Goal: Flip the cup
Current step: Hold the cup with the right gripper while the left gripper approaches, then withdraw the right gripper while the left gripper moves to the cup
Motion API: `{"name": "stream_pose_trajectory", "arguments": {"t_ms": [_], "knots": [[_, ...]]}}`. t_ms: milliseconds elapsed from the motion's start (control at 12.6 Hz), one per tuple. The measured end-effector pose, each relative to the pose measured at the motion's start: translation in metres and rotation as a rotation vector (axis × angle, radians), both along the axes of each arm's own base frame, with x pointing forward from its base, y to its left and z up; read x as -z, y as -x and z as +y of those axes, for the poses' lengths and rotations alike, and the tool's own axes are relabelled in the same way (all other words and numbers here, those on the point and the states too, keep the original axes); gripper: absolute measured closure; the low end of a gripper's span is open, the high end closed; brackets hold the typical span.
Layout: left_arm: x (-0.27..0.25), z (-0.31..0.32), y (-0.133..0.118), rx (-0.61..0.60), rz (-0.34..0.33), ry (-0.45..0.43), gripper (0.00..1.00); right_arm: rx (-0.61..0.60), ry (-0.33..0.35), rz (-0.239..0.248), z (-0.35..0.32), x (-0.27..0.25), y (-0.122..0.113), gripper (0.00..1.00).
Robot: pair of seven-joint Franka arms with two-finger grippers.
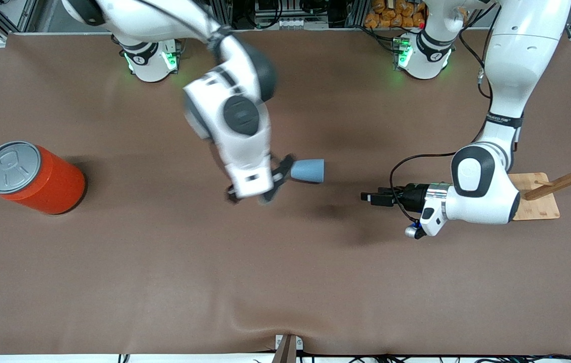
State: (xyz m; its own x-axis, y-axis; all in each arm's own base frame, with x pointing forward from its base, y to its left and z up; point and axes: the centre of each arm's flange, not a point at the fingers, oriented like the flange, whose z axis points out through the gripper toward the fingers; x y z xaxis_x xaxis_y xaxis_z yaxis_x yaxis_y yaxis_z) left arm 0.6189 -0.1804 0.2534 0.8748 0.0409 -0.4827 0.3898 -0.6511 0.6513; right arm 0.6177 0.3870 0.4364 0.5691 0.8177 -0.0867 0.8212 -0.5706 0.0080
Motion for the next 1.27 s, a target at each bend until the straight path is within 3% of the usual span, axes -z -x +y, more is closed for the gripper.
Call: {"name": "stream_pose_trajectory", "arguments": {"t_ms": [318, 556, 715, 953, 1112, 1271], "knots": [[0.027, -0.007, 0.022, -0.046, 0.001, 0.155, 0.0, 0.16, -0.123, 0.046, -0.128, -0.056, -0.043, 0.0], [0.05, -0.009, 0.043, -0.074, -0.008, 0.234, 0.0, 0.322, -0.127, 0.068, -0.21, -0.084, -0.052, 0.0], [0.069, -0.009, 0.061, -0.116, -0.052, 0.32, 0.0, 0.562, -0.103, 0.057, -0.217, -0.096, -0.049, 0.0], [0.092, -0.01, 0.089, -0.136, -0.11, 0.387, 0.0, 0.987, -0.071, -0.004, -0.222, -0.14, -0.032, 0.0], [0.098, -0.012, 0.097, -0.13, -0.113, 0.393, 0.0, 1.108, -0.024, -0.027, -0.256, -0.17, -0.018, 0.0], [0.098, -0.019, 0.1, -0.117, -0.115, 0.395, 0.0, 1.103, -0.01, -0.057, -0.284, -0.204, 0.002, 0.0]]}}
